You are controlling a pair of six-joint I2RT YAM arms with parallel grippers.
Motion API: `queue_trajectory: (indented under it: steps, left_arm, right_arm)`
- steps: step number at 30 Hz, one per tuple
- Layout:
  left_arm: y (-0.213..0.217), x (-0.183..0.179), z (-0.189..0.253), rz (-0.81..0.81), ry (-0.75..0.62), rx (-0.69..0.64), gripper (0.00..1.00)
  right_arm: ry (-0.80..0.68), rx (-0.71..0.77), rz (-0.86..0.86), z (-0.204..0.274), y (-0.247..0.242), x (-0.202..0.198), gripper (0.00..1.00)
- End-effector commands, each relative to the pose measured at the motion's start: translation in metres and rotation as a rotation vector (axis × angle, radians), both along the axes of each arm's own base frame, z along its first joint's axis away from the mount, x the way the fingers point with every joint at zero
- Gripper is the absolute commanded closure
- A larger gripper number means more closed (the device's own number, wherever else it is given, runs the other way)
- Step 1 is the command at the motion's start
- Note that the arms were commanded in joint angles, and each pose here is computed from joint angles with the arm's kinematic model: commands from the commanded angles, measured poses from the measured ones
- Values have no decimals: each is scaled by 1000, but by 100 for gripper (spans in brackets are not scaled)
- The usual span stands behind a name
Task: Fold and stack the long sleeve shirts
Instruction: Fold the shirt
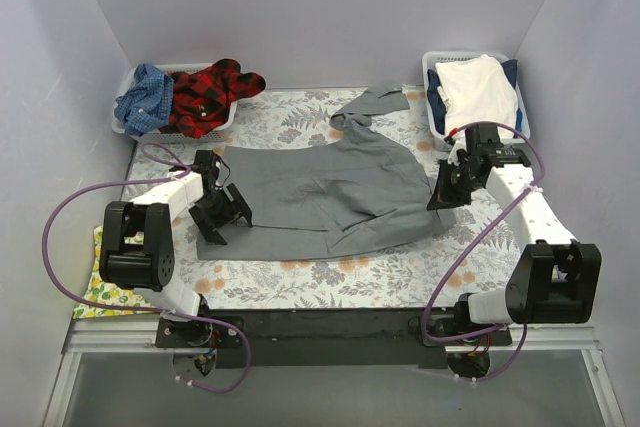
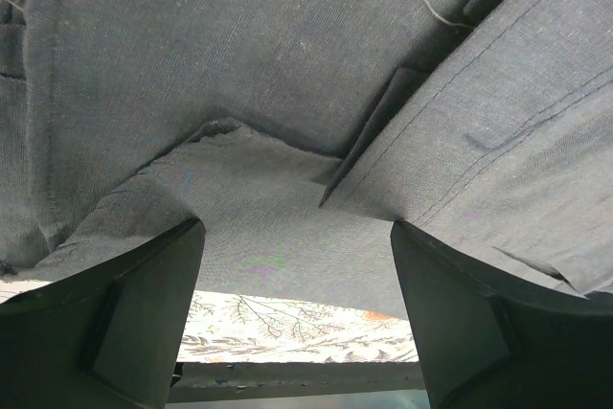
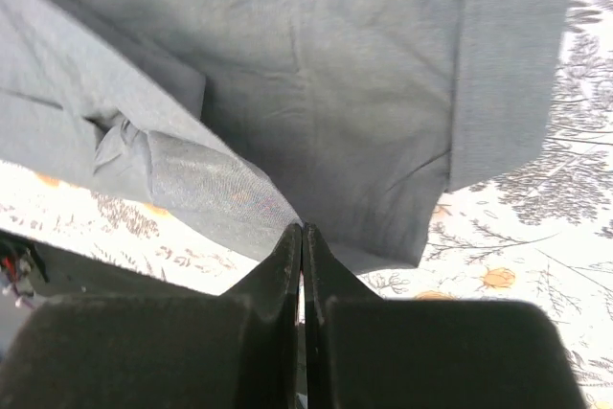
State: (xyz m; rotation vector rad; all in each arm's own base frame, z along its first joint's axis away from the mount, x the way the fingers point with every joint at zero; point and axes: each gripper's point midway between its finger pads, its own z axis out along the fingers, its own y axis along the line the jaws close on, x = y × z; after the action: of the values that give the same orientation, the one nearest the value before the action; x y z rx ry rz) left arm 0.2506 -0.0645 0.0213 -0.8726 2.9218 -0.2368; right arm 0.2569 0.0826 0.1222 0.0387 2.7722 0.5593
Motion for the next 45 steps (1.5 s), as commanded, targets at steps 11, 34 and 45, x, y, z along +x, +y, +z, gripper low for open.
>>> queue_trajectory:
  steps: [11, 34, 45]
  left_arm:
    - [18, -9, -5, -10, 35, 99, 20]
    - [-2, 94, 35, -28, -255, 12, 34]
    - [-11, 84, 0, -47, -171, -33, 51]
  right_arm:
    - [-24, 64, -43, -12, 9, 58, 99]
    - [238, -54, -96, -104, -9, 39, 99]
    - [251, -48, -113, -106, -7, 44, 99]
